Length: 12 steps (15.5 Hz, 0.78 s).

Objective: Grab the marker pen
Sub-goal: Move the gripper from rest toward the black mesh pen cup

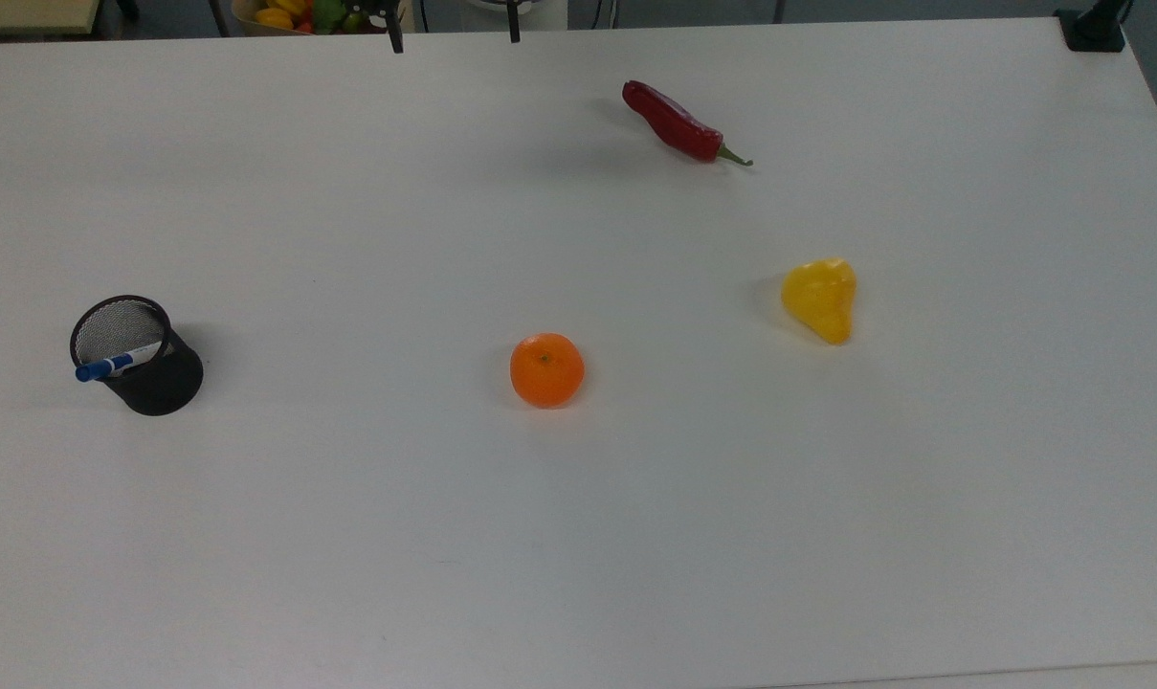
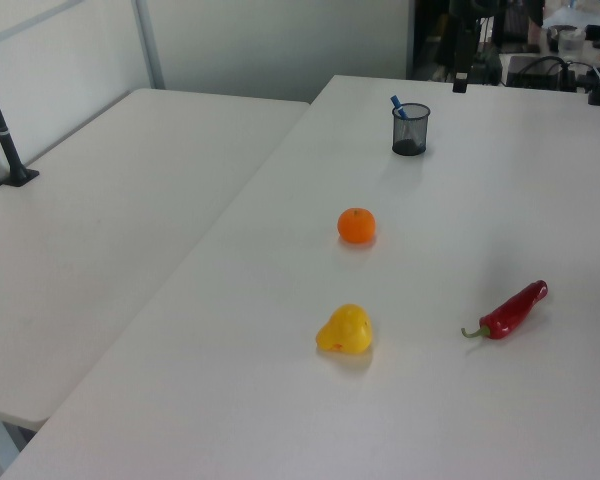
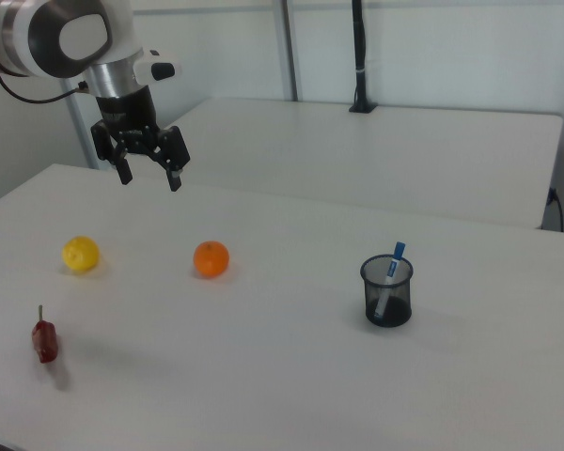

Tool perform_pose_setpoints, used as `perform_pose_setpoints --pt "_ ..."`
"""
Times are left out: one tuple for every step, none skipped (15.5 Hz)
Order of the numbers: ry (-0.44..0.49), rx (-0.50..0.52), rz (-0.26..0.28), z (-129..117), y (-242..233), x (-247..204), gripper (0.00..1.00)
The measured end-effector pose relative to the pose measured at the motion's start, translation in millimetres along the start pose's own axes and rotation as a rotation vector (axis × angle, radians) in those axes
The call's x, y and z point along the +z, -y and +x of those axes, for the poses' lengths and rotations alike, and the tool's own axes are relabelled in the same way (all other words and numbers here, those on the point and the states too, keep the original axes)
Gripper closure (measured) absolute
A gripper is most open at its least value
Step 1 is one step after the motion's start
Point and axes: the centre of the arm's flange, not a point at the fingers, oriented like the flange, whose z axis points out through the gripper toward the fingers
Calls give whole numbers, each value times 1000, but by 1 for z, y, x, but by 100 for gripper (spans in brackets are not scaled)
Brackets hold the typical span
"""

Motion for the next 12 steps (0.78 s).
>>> perform_pose_setpoints --pt "0 0 0 0 0 0 0" --pt "0 0 0 0 0 0 0" --pt "0 1 0 0 -1 0 0" --pt "0 4 0 0 -2 0 0" --pt "0 8 0 -1 -4 0 0" --pt "0 11 -1 -1 -6 0 0" --pt "0 14 -1 -1 -8 0 0" --pt "-1 16 -1 -1 -9 -1 0" --pt "-2 19 -1 -1 -10 -1 0" --pt "-4 27 -2 -2 -15 -2 0" --pt "-9 40 -4 -3 -22 -5 0" --pt "-13 54 -5 -4 -30 -7 0"
